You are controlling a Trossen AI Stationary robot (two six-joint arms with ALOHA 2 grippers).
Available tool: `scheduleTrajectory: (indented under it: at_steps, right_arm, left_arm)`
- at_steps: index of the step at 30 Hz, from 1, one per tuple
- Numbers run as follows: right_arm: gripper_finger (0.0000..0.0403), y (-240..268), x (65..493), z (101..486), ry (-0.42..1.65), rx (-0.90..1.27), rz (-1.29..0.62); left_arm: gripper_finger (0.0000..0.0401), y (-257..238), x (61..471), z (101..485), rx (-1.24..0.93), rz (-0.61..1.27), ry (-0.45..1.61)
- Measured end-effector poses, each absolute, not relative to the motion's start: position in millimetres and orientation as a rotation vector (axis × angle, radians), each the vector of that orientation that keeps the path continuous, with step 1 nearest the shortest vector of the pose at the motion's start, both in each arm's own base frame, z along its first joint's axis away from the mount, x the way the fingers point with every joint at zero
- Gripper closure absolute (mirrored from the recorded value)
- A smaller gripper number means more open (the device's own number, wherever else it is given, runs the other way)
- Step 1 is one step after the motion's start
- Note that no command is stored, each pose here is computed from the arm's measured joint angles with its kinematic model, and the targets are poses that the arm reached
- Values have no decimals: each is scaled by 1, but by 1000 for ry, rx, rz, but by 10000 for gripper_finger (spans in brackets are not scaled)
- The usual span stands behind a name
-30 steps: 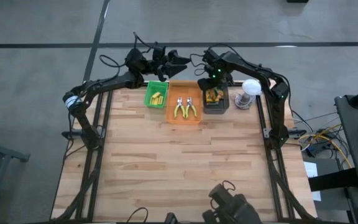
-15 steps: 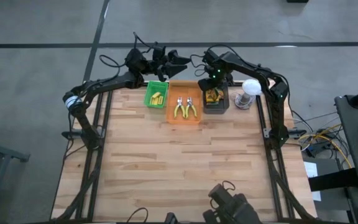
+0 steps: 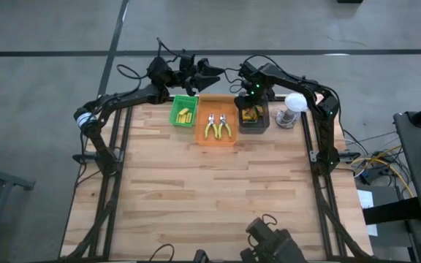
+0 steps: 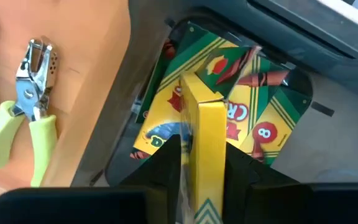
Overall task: Pick & Place School Supplies
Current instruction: Put the yellow crayon box into the black bin, then return to Home Position
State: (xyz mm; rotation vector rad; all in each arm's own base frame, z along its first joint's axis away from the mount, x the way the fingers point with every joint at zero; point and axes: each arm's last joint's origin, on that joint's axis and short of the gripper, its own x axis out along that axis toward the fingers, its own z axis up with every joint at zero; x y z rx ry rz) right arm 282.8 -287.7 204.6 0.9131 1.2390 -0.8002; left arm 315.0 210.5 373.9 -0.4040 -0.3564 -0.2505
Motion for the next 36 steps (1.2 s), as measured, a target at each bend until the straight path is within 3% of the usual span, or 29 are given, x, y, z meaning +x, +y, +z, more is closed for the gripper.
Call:
scheduleTrajectory:
  at_steps: [16,36]
  right_arm:
    - [262,-289,282,205,1245,870,-844]
    - [229,-297,286,240,1196,753,-886]
  left_arm:
    - [121,211,315,374,-403,-249,-357]
    - [121,211,315,374,-405,-248,-358]
